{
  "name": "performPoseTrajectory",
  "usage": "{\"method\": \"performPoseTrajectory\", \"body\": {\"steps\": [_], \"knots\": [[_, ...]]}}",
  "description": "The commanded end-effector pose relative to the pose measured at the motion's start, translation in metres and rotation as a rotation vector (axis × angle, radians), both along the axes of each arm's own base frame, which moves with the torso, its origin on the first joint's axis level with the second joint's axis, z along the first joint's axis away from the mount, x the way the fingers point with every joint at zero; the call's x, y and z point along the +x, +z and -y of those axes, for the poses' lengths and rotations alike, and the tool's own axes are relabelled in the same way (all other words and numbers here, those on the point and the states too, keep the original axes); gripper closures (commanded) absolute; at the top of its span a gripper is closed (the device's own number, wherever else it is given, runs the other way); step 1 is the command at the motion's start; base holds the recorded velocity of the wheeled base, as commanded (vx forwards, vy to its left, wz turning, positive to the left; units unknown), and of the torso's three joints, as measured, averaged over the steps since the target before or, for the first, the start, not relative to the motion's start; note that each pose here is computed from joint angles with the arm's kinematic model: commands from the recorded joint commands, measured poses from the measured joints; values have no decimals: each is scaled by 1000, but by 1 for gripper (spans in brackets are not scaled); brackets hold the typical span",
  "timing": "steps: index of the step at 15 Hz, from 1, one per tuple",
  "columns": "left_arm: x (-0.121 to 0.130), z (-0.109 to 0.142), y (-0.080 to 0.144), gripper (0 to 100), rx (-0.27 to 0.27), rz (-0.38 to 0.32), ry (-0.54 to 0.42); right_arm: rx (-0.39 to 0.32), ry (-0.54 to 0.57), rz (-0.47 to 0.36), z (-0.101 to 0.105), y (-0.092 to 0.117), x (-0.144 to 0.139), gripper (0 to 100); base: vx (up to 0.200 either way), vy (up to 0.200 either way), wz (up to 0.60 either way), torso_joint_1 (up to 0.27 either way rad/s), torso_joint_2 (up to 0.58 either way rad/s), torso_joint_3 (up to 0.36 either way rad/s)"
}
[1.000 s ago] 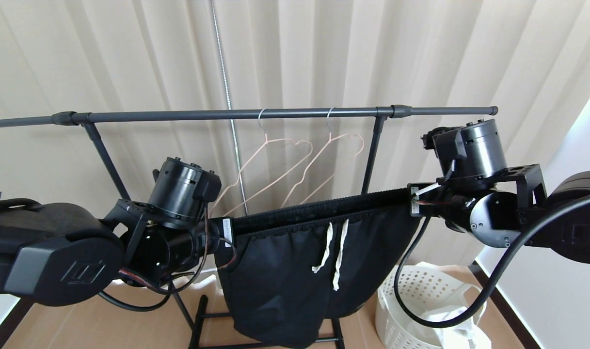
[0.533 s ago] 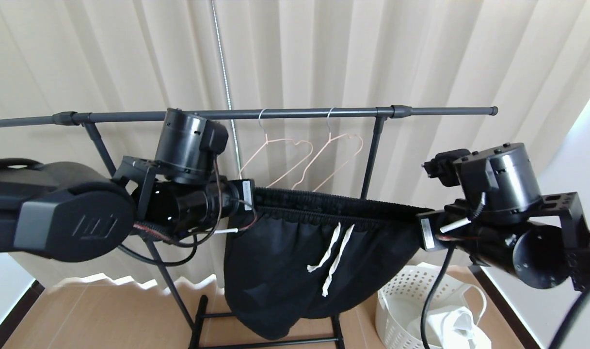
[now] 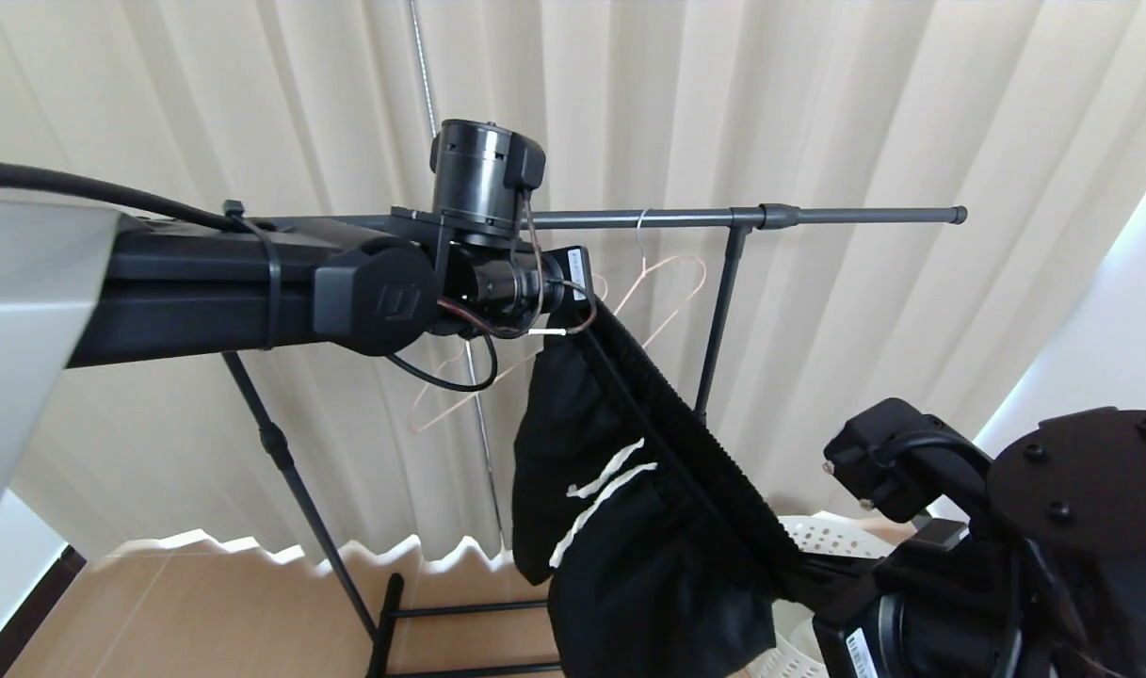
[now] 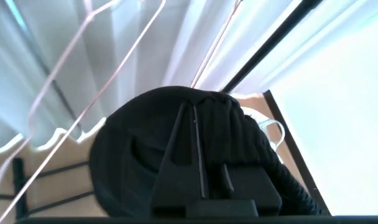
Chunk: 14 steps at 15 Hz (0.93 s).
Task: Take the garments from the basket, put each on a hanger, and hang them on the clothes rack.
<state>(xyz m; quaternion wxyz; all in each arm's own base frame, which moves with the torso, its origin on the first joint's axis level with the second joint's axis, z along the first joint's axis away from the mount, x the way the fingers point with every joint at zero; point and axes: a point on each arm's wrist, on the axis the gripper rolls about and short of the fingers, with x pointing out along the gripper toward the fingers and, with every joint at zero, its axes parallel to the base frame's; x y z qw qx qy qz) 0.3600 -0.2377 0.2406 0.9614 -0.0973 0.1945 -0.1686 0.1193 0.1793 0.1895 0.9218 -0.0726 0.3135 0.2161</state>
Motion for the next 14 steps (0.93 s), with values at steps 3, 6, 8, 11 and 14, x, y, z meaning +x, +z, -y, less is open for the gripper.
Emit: {"method": "performPoseTrajectory", "body": {"steps": [3, 6, 8, 11, 14], "knots": [[17, 13, -20, 100, -2, -28, -33, 131, 27, -92, -54, -8, -4, 100, 0, 0, 0, 0, 0, 0], [16, 13, -20, 100, -1, -29, -35, 230, 24, -68, -65, -4, -1, 100, 0, 0, 0, 0, 0, 0], [16, 12, -21, 100, 2, -35, -33, 237, 16, -71, -63, -3, -1, 100, 0, 0, 0, 0, 0, 0], [9, 2, -11, 100, 6, -38, -23, 159, -75, -61, -41, -15, 9, 100, 0, 0, 0, 0, 0, 0], [-10, -25, 7, 100, 55, -77, 4, 24, -265, -20, -7, -20, 51, 100, 0, 0, 0, 0, 0, 0]]}}
